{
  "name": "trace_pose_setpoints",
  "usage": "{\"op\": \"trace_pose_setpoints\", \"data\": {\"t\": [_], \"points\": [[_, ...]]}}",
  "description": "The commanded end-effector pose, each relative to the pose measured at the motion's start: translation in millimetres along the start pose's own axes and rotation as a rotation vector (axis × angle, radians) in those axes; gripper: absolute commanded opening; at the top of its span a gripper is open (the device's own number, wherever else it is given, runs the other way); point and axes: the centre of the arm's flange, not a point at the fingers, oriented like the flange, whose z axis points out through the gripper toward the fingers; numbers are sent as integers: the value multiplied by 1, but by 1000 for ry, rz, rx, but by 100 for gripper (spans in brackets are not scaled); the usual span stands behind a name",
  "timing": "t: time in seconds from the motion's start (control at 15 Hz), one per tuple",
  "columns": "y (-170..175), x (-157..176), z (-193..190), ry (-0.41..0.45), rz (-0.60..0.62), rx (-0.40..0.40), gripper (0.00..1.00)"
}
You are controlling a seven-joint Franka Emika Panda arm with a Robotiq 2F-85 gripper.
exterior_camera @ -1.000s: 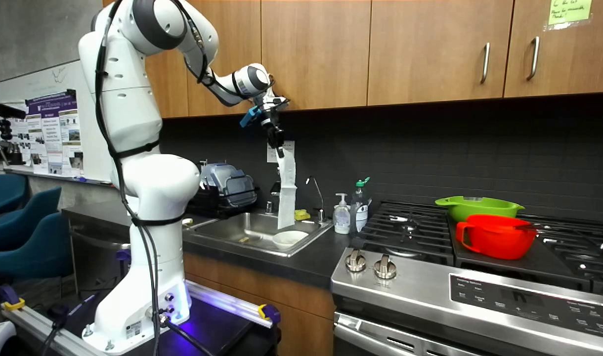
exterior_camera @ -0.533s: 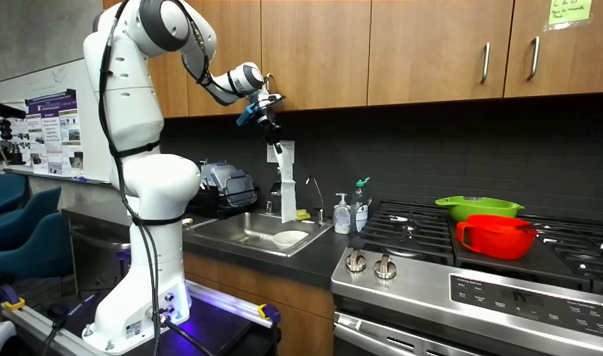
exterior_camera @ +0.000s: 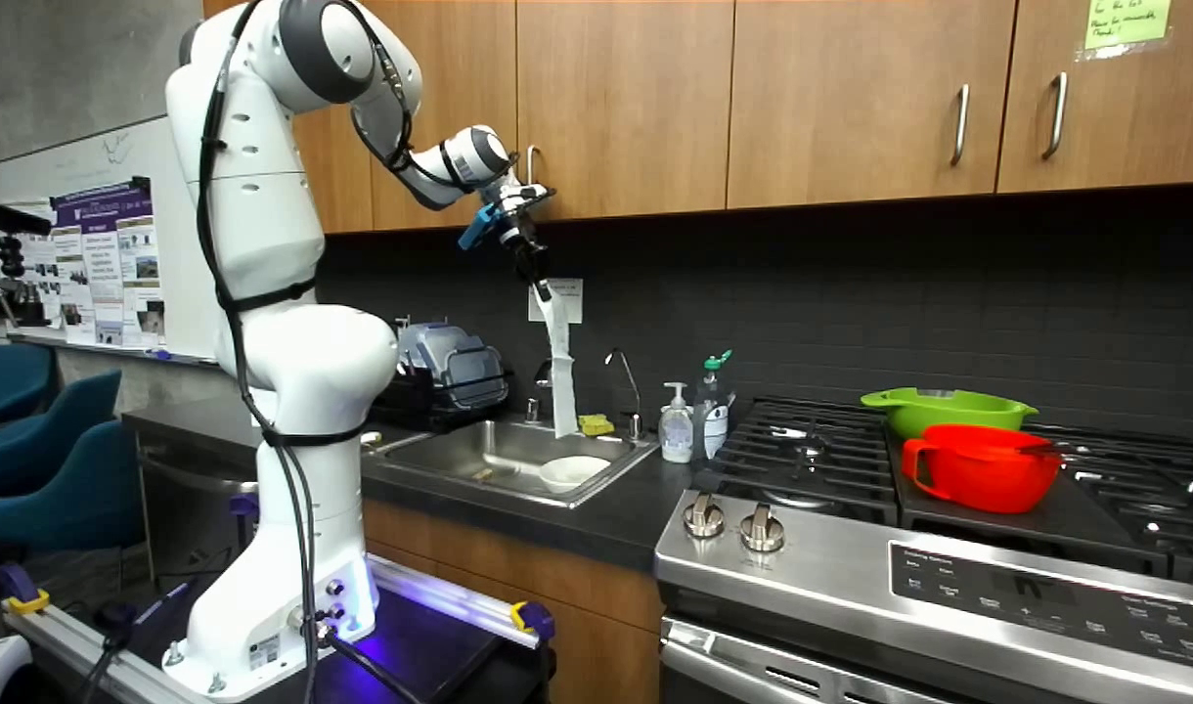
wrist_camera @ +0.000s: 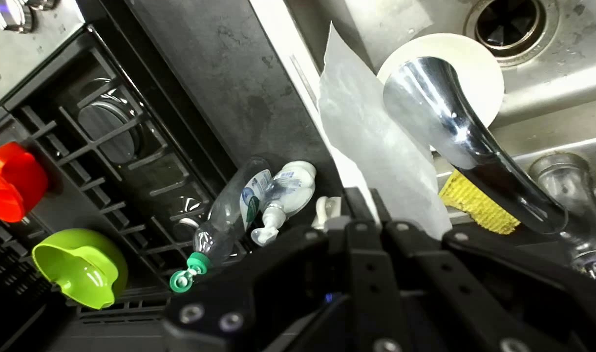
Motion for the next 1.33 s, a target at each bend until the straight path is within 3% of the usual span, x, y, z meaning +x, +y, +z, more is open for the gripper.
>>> {"op": "trace_pose_setpoints", "data": {"t": [0.0,0.47,1.27], "points": [[-8,-8,-9,12,22,-22,0],[-28,-26,-20,30,3,-33,0],[-55,-37,-5,-30,-87,-51,0]]}}
